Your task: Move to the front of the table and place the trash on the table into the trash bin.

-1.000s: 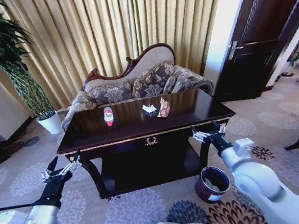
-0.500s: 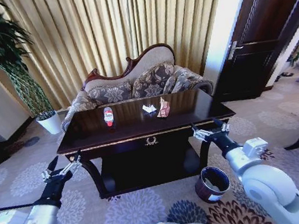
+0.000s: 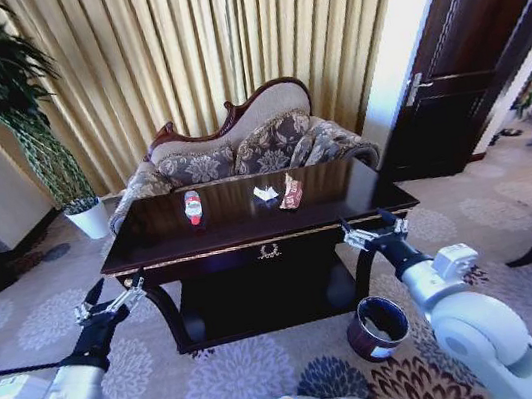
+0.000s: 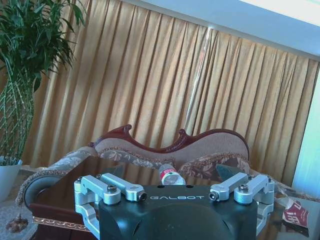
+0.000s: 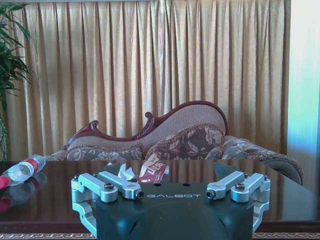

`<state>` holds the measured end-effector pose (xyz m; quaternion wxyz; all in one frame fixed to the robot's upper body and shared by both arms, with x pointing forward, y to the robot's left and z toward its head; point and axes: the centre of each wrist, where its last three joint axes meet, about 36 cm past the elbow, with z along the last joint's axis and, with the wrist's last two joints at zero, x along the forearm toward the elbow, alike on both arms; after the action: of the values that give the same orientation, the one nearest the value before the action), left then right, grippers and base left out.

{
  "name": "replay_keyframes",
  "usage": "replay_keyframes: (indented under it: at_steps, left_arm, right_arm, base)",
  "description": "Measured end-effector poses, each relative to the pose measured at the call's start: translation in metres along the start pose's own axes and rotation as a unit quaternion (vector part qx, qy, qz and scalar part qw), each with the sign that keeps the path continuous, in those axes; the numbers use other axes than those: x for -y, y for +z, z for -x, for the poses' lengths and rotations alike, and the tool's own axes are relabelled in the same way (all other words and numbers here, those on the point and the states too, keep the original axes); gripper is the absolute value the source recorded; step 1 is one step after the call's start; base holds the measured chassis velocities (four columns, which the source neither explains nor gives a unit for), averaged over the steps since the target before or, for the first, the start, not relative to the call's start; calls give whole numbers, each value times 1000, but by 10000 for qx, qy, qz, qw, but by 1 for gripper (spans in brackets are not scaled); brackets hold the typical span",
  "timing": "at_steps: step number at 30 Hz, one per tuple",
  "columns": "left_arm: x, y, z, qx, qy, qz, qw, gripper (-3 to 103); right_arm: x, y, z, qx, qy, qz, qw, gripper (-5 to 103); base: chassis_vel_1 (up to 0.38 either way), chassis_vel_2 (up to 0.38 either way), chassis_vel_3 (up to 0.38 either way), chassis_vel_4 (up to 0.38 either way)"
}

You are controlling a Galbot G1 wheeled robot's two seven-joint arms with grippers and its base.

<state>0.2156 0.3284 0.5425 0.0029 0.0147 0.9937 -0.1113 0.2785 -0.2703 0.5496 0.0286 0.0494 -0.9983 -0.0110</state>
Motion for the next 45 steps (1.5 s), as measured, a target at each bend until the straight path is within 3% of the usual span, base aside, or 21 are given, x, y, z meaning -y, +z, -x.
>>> replay_keyframes:
  at_steps: [45]
  left_arm:
    - [1, 2, 0, 26, 43, -65, 10000, 100]
  right_arm:
    - [-2, 4, 0, 120, -43, -38, 9999, 100]
  base:
    - [-5, -4, 5, 5]
